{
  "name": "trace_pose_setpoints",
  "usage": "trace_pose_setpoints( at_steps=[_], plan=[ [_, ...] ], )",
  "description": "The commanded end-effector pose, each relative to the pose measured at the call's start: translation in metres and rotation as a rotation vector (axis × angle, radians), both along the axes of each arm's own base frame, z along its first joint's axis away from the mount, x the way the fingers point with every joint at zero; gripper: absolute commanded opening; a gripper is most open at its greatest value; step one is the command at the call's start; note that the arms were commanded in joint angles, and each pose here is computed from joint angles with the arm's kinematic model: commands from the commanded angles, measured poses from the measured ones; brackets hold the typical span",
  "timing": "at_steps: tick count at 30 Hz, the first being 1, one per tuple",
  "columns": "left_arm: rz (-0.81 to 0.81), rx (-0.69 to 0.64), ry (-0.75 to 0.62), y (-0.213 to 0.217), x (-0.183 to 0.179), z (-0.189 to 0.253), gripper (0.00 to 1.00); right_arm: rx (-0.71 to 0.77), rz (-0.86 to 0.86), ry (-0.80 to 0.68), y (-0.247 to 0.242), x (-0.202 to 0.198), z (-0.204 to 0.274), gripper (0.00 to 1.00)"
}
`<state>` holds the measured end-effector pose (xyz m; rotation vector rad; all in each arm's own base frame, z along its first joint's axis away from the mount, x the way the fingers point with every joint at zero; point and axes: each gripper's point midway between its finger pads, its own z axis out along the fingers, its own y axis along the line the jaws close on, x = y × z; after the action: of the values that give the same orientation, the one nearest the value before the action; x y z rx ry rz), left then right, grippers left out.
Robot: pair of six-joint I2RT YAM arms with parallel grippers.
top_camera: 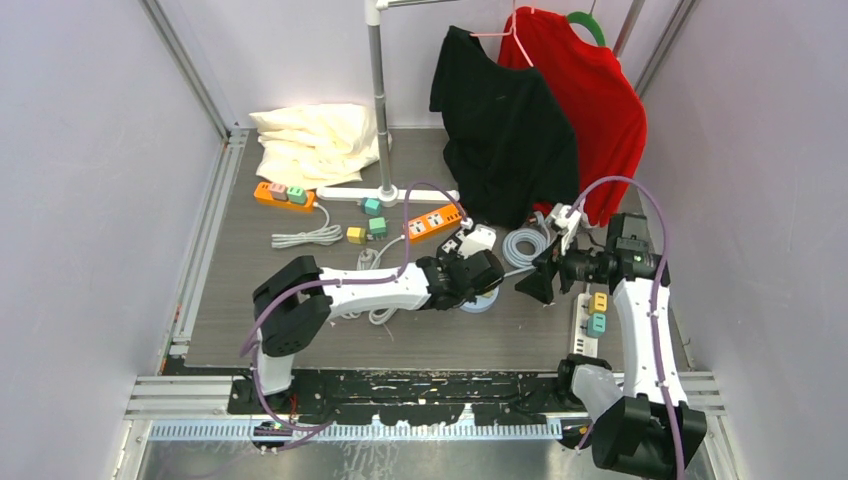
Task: Pull the plug off the socket
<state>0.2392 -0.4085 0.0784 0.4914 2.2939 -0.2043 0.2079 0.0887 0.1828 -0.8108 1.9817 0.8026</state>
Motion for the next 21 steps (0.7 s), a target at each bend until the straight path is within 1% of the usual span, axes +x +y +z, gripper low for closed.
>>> trace_pose_setpoints(
  at_steps=[1,4,5,6,7,9,10,13,15,17,19,21],
  plan=[
    [0.038,-0.011,-0.023,0.017,-0.002,0.013,0.00,-0.048,0.183,-0.128,0.016,-0.007,-0.012,0.86],
    [0.009,-0.054,-0.014,0.014,-0.007,0.018,0.02,-0.098,0.316,-0.193,0.026,-0.014,-0.028,0.92],
    [0.005,-0.063,-0.014,0.015,-0.008,0.020,0.08,-0.113,0.347,-0.208,0.029,-0.015,-0.032,0.92],
    [0.002,-0.070,-0.015,0.017,-0.009,0.022,0.15,-0.123,0.366,-0.213,0.030,-0.014,-0.034,0.93],
    [0.000,-0.076,-0.019,0.018,-0.009,0.025,0.25,-0.134,0.381,-0.214,0.032,-0.013,-0.036,0.93],
    [-0.007,-0.090,-0.023,0.019,-0.011,0.029,0.37,-0.146,0.412,-0.216,0.036,-0.011,-0.038,0.93],
    [-0.013,-0.095,-0.023,0.020,-0.012,0.030,0.43,-0.148,0.427,-0.223,0.038,-0.010,-0.038,0.93],
    [-0.040,-0.118,-0.015,0.020,-0.016,0.035,0.52,-0.126,0.445,-0.258,0.046,-0.007,-0.035,0.93],
    [-0.079,-0.135,0.002,0.018,-0.023,0.035,0.56,-0.103,0.448,-0.258,0.051,-0.005,-0.033,0.93],
    [-0.129,-0.153,0.019,0.016,-0.031,0.037,0.58,-0.113,0.468,-0.245,0.056,-0.006,-0.036,0.93],
    [-0.197,-0.162,0.026,0.019,-0.040,0.041,0.59,-0.134,0.483,-0.232,0.058,-0.006,-0.042,0.92],
    [-0.241,-0.167,0.004,0.028,-0.045,0.045,0.59,-0.148,0.491,-0.228,0.061,-0.004,-0.045,0.92]
  ],
)
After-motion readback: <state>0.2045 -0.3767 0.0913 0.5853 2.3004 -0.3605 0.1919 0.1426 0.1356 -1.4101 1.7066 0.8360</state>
